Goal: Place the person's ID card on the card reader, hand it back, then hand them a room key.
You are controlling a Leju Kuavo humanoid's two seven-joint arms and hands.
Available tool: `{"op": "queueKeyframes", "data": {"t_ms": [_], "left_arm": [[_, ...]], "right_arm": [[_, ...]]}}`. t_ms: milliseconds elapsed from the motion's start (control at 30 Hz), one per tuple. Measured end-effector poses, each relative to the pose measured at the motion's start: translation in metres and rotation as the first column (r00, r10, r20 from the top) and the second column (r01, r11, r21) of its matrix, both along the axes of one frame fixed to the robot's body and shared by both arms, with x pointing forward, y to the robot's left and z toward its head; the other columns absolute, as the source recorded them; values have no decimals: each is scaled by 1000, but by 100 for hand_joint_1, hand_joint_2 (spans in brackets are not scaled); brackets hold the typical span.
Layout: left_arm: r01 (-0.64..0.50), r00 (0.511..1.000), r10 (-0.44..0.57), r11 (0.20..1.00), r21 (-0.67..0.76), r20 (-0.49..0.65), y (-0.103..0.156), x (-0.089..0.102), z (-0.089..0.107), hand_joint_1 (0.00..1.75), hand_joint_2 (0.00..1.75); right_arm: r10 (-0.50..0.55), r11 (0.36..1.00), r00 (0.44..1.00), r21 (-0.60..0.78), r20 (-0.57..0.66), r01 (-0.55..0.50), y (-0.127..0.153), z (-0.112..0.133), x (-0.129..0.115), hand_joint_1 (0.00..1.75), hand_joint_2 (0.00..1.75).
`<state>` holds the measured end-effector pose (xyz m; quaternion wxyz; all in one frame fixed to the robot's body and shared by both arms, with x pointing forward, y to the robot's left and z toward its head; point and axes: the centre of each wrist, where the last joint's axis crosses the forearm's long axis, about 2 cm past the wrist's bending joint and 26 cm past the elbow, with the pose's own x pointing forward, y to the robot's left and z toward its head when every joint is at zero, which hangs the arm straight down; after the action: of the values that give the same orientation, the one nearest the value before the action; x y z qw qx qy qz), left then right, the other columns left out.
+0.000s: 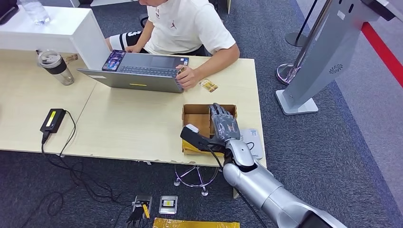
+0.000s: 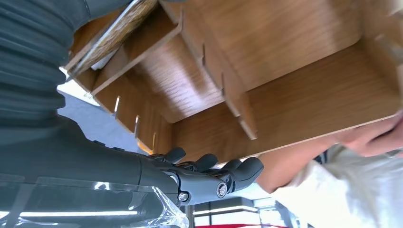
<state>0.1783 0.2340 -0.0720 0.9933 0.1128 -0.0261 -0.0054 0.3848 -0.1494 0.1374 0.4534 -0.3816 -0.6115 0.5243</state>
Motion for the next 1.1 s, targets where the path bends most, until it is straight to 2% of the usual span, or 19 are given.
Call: {"op": "queueKeyframes", "data": {"t_ms": [300,700,1100], "left_arm": [[-1,1000,1,1000,17,4,3,-2,-1,0,175],[-8,1000,9,1000,29,-4,4,-8,-4,0,175],[0,1000,0,1000,15,2,7,-14,-6,0,175]], "right_arm": [[-46,999,999,-17,-15,46,-14,-5,7,0,175],[-70,997,997,-23,-43,69,-18,-1,13,0,175],[-76,993,995,86,-70,81,-22,12,20,0,175]]}}
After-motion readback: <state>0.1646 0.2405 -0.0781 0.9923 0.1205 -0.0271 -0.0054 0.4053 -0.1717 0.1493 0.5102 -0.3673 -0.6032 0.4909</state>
